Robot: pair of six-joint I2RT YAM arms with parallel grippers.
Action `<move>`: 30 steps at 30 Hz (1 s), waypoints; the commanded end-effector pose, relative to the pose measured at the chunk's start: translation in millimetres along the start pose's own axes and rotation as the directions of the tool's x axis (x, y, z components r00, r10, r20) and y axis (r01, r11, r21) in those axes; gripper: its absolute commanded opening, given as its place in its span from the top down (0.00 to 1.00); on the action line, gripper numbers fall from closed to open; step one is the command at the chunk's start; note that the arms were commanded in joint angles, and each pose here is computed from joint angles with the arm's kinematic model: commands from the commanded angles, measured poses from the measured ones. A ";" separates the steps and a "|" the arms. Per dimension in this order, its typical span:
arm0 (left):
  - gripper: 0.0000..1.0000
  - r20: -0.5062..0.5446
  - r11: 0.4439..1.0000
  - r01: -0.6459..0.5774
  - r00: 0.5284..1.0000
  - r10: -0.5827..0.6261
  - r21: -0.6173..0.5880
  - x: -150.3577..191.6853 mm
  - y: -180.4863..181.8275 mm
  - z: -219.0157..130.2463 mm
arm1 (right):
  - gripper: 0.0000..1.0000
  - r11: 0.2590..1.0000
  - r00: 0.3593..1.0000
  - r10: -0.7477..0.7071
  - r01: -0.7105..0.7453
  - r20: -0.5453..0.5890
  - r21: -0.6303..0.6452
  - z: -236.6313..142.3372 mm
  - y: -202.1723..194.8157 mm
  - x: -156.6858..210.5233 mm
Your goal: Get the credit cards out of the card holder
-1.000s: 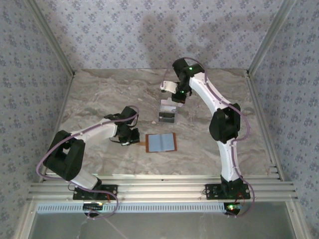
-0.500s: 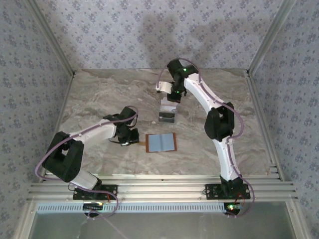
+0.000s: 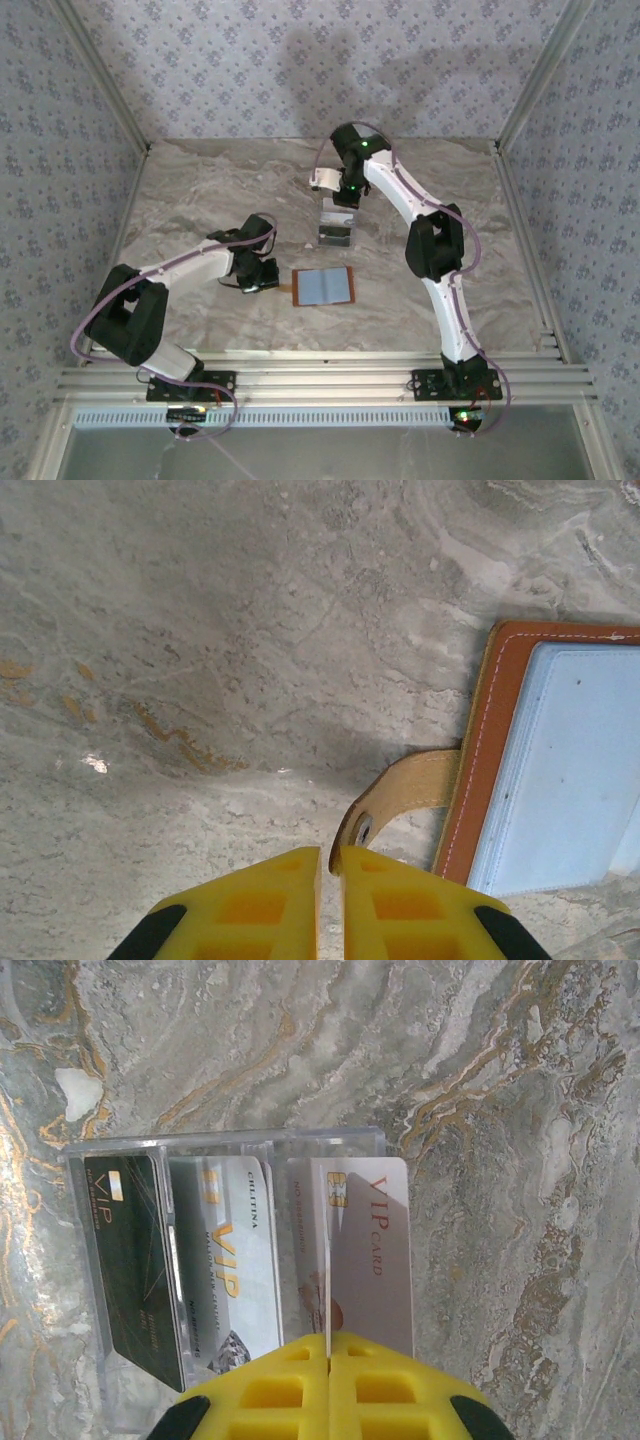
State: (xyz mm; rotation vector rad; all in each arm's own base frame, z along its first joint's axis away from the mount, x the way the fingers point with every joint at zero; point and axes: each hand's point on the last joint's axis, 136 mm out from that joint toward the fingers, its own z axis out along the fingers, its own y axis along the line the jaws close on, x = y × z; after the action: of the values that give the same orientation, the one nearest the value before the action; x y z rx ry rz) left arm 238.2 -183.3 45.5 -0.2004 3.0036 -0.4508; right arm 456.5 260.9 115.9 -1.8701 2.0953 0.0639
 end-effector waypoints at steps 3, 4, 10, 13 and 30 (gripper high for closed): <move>0.86 0.007 1.000 0.015 1.000 -0.016 0.008 0.4 0.5 -5.0 | 0.82 0.992 0.991 -0.126 0.127 -0.049 0.011 9.9 -3.2 3.3; 0.86 0.005 1.000 0.015 1.000 -0.015 0.007 0.7 0.6 -4.9 | 0.78 0.992 0.991 -0.127 0.128 -0.049 0.021 9.7 -5.3 2.8; 0.86 0.004 1.000 0.017 1.000 -0.017 0.005 0.5 1.1 -4.0 | 0.69 0.988 0.991 -0.130 0.133 -0.040 0.080 2.2 -17.3 -2.3; 0.86 0.007 1.000 0.016 1.000 -0.016 0.006 0.0 0.9 -4.4 | 0.68 0.986 0.991 -0.126 0.129 -0.035 0.104 -2.6 -22.8 -3.0; 0.31 0.221 0.990 -0.053 0.972 0.081 -0.129 -60.7 26.0 -36.1 | 0.25 0.914 0.949 0.240 -0.292 0.205 0.283 -77.7 -27.8 36.3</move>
State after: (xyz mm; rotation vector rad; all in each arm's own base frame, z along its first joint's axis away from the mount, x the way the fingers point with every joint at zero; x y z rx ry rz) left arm 272.3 -152.8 55.3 -0.1747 2.9006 -0.2914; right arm 458.1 211.8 158.5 -1.5213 2.1188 -0.0405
